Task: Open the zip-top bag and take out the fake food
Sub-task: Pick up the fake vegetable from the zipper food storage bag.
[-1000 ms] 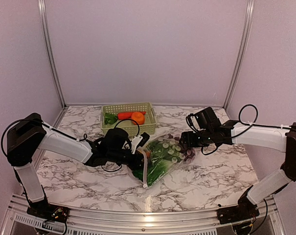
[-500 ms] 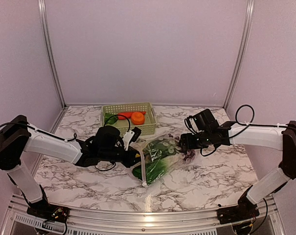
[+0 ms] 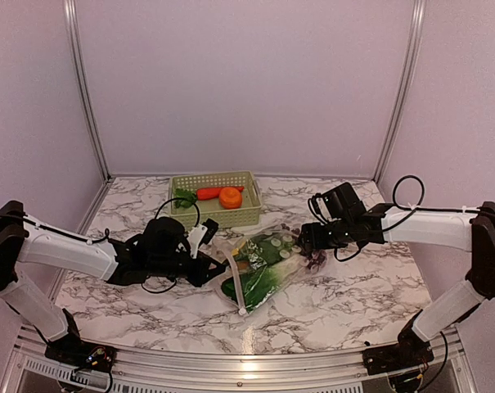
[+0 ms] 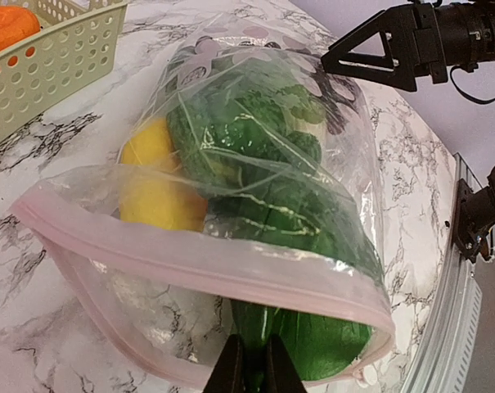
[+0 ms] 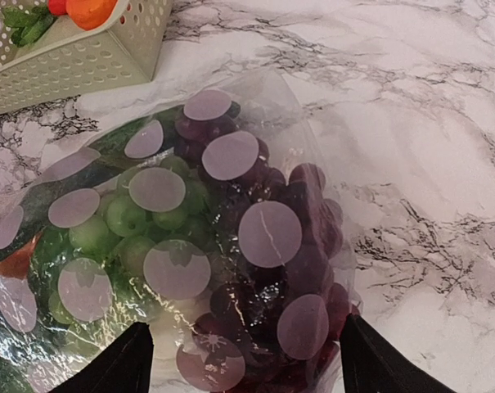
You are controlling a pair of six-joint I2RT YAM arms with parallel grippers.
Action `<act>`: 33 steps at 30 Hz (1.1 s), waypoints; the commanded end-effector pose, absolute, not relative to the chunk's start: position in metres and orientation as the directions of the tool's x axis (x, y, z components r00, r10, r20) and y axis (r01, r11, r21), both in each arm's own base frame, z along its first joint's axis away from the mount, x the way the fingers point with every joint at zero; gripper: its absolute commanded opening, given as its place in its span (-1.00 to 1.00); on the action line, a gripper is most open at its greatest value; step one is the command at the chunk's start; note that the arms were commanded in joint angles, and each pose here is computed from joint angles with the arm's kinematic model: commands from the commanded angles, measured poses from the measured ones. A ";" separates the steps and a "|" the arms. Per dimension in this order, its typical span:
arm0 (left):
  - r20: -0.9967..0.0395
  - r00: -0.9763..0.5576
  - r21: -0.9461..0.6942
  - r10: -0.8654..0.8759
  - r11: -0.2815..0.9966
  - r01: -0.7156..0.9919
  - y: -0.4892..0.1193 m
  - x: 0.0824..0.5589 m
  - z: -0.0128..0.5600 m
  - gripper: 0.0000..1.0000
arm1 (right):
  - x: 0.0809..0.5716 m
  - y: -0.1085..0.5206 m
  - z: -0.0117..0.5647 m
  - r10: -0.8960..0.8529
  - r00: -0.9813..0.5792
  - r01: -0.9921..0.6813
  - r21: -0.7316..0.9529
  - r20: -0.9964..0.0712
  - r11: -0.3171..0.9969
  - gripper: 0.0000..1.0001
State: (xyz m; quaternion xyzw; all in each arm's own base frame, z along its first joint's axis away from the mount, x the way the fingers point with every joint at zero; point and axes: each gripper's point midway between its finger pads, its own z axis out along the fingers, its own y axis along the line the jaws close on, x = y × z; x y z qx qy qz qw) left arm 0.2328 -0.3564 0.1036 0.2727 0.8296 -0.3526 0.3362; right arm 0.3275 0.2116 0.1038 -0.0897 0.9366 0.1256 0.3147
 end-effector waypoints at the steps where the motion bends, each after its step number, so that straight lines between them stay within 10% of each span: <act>1: -0.741 -0.642 -0.387 0.199 0.655 0.649 -0.334 0.230 0.103 -1.00 | 0.330 0.218 0.102 -0.092 -0.783 -0.258 0.186 -0.615 0.948 0.53; 33: -0.645 -0.757 -0.350 -0.105 0.921 0.171 -0.178 0.196 0.131 -1.00 | 0.350 0.237 0.120 -0.092 -0.759 -0.288 0.206 -0.645 0.935 0.53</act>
